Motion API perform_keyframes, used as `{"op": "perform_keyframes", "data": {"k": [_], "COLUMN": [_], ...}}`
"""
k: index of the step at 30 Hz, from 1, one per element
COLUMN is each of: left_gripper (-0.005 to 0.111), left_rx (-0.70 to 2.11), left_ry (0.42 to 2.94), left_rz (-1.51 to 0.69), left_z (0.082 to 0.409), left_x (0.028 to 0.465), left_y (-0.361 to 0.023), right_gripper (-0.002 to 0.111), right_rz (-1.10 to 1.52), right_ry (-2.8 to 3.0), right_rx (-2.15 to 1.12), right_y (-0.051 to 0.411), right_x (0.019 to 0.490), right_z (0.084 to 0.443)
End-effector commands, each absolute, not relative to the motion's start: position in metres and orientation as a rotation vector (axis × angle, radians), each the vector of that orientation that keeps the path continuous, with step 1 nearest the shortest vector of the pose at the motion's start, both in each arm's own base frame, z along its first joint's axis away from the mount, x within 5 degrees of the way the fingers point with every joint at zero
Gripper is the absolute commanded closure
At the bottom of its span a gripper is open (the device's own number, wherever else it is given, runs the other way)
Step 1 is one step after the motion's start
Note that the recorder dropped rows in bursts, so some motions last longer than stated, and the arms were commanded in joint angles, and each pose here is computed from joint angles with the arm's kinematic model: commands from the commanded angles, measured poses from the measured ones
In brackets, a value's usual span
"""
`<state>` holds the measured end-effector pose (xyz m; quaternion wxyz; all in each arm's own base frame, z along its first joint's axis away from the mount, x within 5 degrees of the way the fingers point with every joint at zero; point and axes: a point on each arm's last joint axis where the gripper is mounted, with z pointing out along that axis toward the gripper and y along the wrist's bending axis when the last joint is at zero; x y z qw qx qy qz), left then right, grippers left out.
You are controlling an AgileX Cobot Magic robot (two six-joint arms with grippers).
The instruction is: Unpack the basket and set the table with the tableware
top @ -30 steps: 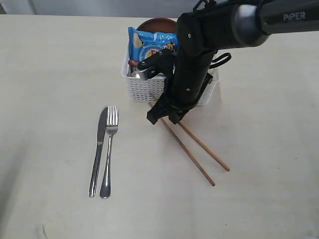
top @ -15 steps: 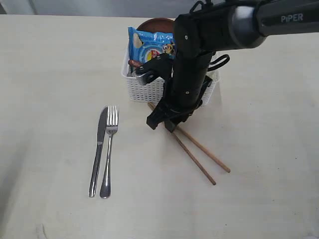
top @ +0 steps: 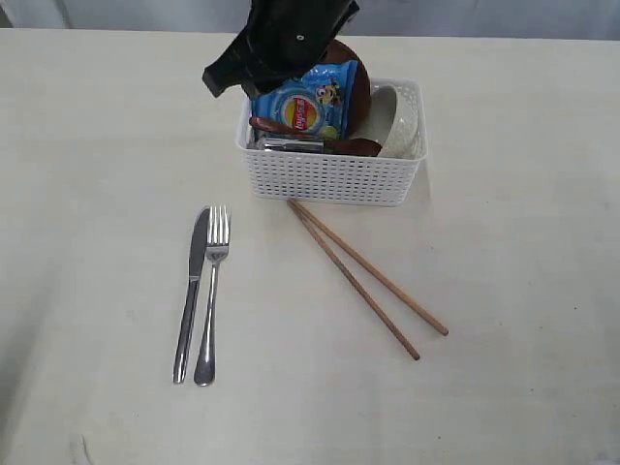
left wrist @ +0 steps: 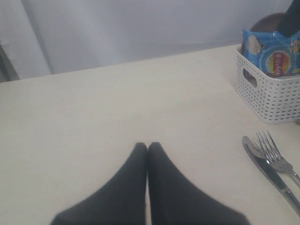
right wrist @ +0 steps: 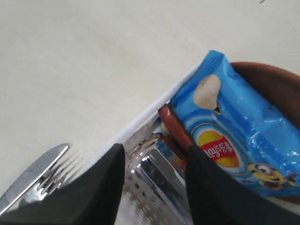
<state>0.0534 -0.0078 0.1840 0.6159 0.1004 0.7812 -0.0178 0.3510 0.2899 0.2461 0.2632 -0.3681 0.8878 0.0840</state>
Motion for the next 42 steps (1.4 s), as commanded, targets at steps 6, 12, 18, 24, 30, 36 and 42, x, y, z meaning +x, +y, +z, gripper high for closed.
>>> {"op": "perform_keyframes", "data": {"k": [6,12,18,24,30,36,42], "left_gripper": [0.107,0.107,0.107,0.107,0.107,0.107,0.107], "left_rx": [0.227,0.227,0.227,0.227,0.227,0.227,0.227], "left_ry": [1.791,1.791,1.791,1.791,1.791,1.791,1.791], "left_rz": [-0.042,-0.042,-0.042,-0.042,-0.042,-0.042,-0.042], "left_z": [0.184,0.184,0.184,0.184,0.184,0.184,0.184], "left_x": [0.053,0.053,0.053,0.053,0.053,0.053,0.053], "left_y": [-0.008,-0.008,-0.008,-0.008,-0.008,-0.008,-0.008], "right_gripper": [0.067,0.067,0.067,0.067,0.067,0.067,0.069], "right_rz": [0.109,0.179,0.123,0.059,0.039,-0.084,-0.090], "right_ry": [2.573,2.569,2.546,2.494,2.479,2.488,2.492], "right_rx": [-1.155,-1.195,-1.237,-1.252,-1.283,-1.340,-1.338], "right_y": [0.294,0.299,0.299,0.299,0.299,0.291,0.291], "right_x": [0.381,0.382,0.387,0.394,0.395,0.396,0.395], "right_z": [0.199,0.191,0.178,0.169,0.167,0.166,0.166]}}
